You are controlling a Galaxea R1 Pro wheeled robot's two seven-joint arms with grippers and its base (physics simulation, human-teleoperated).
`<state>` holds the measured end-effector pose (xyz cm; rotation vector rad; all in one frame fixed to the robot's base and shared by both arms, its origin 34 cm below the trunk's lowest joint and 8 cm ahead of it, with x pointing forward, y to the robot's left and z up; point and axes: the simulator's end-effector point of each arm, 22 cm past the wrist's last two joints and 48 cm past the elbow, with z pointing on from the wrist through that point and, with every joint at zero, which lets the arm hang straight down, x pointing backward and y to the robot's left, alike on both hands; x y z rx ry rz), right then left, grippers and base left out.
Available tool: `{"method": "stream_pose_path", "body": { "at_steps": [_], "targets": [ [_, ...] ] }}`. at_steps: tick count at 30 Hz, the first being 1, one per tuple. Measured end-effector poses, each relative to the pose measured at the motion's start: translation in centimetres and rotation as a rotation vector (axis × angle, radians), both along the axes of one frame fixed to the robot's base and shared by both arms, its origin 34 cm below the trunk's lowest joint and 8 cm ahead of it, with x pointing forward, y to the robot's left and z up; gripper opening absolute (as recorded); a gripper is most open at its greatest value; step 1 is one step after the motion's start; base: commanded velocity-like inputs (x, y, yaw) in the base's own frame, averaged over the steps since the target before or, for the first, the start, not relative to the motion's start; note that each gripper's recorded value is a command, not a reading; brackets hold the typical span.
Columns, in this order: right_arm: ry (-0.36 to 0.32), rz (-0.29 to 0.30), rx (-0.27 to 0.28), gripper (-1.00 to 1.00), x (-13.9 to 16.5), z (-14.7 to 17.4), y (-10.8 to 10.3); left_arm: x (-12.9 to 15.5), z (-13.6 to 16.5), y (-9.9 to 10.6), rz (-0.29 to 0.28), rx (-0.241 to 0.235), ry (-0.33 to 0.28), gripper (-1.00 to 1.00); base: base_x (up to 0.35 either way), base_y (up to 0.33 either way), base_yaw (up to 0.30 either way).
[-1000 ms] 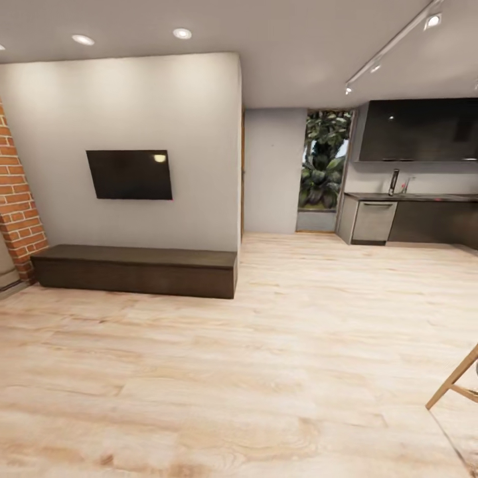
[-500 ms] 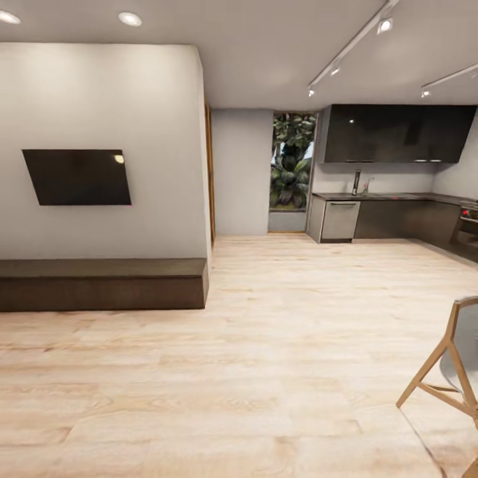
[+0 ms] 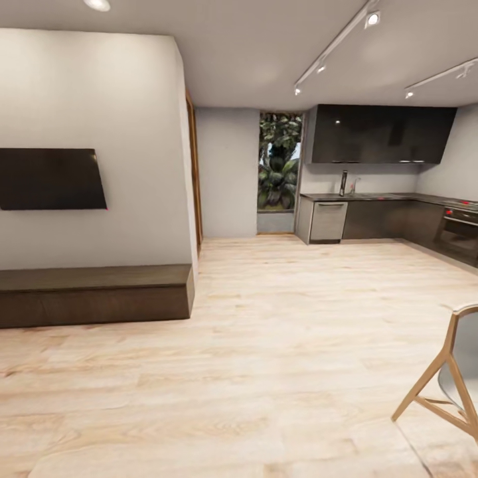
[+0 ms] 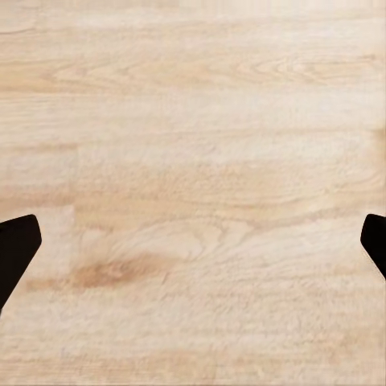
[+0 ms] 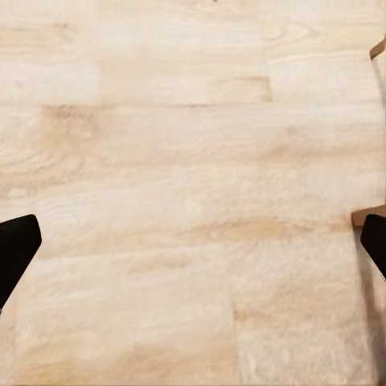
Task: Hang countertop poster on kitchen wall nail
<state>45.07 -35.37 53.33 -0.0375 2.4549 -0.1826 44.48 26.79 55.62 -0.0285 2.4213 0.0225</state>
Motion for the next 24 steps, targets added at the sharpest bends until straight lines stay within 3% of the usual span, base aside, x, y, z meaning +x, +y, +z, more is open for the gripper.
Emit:
{"method": "stream_pose_path", "body": {
  "at_steps": [16,24],
  "targets": [
    [0.0,0.0,-0.002,1.0,-0.01,0.01,-0.09,0.0,0.0,-0.02,-0.001,0.0,0.0,1.0,0.322,-0.002,-0.001],
    [0.0,0.0,-0.001,1.0,0.0,0.01,-0.09,0.01,0.01,0.0,0.0,0.0,-0.001,1.0,0.322,-0.095,0.0]
  ]
}}
